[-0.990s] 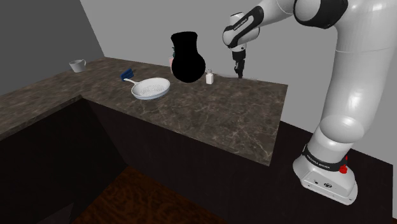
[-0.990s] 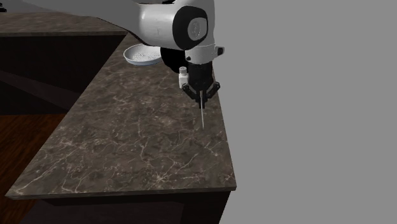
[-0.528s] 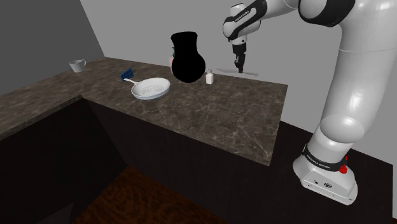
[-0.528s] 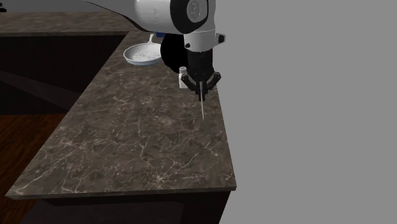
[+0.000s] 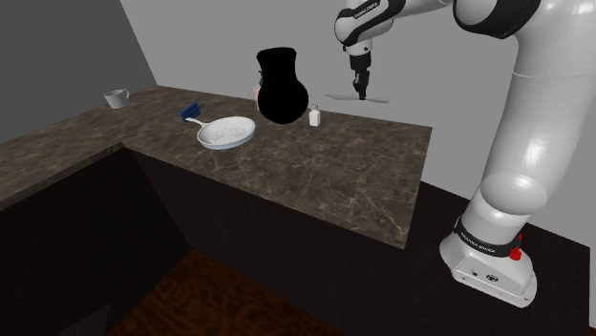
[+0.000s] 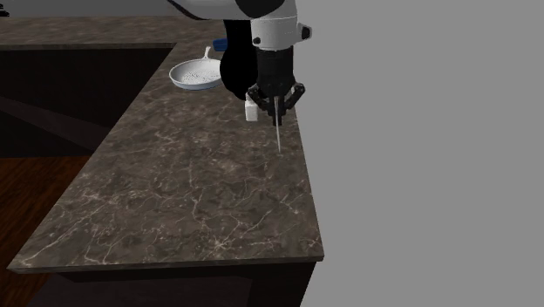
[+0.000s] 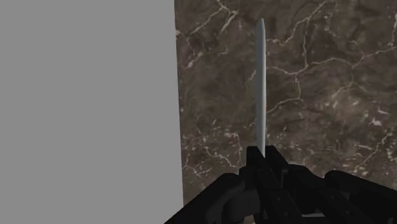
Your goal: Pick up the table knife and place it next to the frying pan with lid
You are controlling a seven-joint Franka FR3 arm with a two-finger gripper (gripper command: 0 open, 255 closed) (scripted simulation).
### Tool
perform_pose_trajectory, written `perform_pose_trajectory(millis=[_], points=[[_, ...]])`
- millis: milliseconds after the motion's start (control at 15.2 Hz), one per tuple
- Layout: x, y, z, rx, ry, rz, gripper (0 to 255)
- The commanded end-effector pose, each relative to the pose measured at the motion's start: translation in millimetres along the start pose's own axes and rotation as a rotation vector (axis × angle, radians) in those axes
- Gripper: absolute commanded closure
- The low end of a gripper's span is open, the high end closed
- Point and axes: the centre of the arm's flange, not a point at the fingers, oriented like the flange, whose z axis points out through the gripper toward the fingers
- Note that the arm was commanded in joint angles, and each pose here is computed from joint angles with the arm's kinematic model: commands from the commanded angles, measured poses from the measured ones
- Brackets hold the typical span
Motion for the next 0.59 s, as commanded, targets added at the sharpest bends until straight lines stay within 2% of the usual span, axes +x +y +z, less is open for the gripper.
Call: perform_pose_trajectory(millis=[0,66,528], points=[[-2,-1,-12,0.000,0.000,0.000,255],[-2,-1,-14,0.000,0.000,0.000,255],[73,-52,-27,0.000,0.000,0.000,255]])
